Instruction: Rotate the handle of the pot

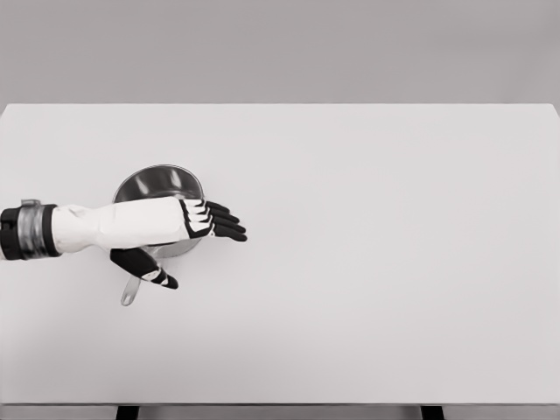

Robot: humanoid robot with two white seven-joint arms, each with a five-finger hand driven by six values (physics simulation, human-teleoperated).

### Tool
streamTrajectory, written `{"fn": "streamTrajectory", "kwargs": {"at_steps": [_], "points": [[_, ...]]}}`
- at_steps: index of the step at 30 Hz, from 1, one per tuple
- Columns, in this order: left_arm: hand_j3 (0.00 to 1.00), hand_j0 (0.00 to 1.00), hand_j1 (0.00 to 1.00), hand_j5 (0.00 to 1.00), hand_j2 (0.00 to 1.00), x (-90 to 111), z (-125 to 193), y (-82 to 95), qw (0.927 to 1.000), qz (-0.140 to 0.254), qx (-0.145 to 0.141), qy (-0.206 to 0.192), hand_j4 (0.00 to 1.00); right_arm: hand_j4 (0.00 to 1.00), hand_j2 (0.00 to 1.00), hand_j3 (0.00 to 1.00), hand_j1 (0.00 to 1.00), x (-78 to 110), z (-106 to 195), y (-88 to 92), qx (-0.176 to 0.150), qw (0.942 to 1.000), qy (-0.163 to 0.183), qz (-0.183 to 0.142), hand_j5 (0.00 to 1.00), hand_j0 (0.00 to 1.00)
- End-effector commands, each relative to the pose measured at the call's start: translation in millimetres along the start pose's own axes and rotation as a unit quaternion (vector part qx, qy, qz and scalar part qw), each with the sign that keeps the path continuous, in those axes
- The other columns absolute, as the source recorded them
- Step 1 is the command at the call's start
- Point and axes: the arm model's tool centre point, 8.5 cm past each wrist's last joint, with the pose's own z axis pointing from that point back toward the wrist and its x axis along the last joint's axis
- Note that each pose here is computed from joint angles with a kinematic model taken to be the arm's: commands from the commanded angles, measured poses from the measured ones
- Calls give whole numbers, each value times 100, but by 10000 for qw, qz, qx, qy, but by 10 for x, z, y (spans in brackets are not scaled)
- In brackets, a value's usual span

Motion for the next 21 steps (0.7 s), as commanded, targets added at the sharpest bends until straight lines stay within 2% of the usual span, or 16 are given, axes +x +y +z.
{"fn": "streamTrajectory", "kwargs": {"at_steps": [1, 2, 4, 6, 7, 9, 10, 11, 12, 13, 14, 15, 16, 17, 18, 21], "points": [[100, 100, 100, 100, 100, 0, 11, -2, 10000, 41, 2, 6, 100, 100, 100, 100, 100, -1, 0, -3, -10, 10000, 2, 0, 100, 100], [100, 100, 100, 100, 100, 1, 4, -16, 10000, 56, -14, -2, 100, 100, 100, 100, 100, -85, 10, 21, 6, 10000, 65, -20, 100, 100], [100, 100, 100, 100, 100, 6, -10, 29, 10000, -5, 10, -18, 100, 100, 100, 100, 100, -108, 12, 28, 11, 10000, 80, -25, 100, 100], [100, 100, 100, 100, 100, 44, -14, 352, 9991, -406, 127, -41, 100, 100, 100, 100, 100, -117, 13, 31, 11, 10000, 85, -35, 100, 100], [100, 100, 100, 100, 100, 55, -12, 420, 9987, -488, 141, -45, 100, 100, 100, 100, 100, -117, 13, 31, 11, 10000, 85, -35, 100, 100], [100, 100, 100, 100, 100, 75, -90, 393, 9988, -388, 211, -186, 100, 100, 100, 100, 100, -117, 13, 31, 11, 10000, 85, -35, 100, 100], [100, 100, 100, 100, 100, 85, -100, 417, 9979, -245, 538, -275, 100, 100, 100, 100, 100, -117, 13, 31, 11, 10000, 85, -35, 100, 100], [100, 100, 100, 100, 100, 89, -84, 493, 9935, -158, 1082, -313, 100, 100, 100, 100, 100, -117, 13, 31, 11, 10000, 85, -35, 100, 100], [100, 100, 100, 100, 100, 69, -43, 583, 9833, -74, 1804, -242, 100, 100, 100, 100, 100, -117, 13, 31, 11, 10000, 85, -35, 100, 100], [100, 100, 100, 100, 100, 12, 63, 715, 9638, 16, 2667, 29, 100, 100, 100, 100, 100, -122, 14, 32, 12, 10000, 92, -37, 100, 100], [100, 100, 100, 100, 100, -6, 178, 789, 9460, -8, 3239, 139, 100, 100, 100, 100, 100, -117, 13, 31, 11, 10000, 85, -35, 100, 100], [100, 100, 100, 100, 100, -42, 224, 786, 9381, 46, 3451, 296, 100, 100, 100, 100, 100, -117, 13, 31, 11, 10000, 85, -35, 100, 100], [100, 100, 100, 100, 100, -68, 258, 730, 9409, 41, 3362, 413, 100, 100, 100, 100, 100, -117, 13, 31, 9, 10000, 83, -42, 100, 100], [100, 100, 100, 100, 100, -130, 255, 597, 9458, 1, 3165, 726, 100, 100, 100, 100, 100, -122, 14, 32, 12, 10000, 92, -37, 100, 100], [100, 100, 100, 100, 100, -160, 233, 540, 9489, -130, 3023, 891, 100, 100, 100, 100, 100, -117, 13, 31, 11, 10000, 85, -35, 100, 100], [100, 100, 100, 100, 100, -175, 168, 334, 9557, -289, 2767, 966, 100, 100, 100, 100, 100, -117, 13, 31, 11, 10000, 85, -35, 100, 100]]}}
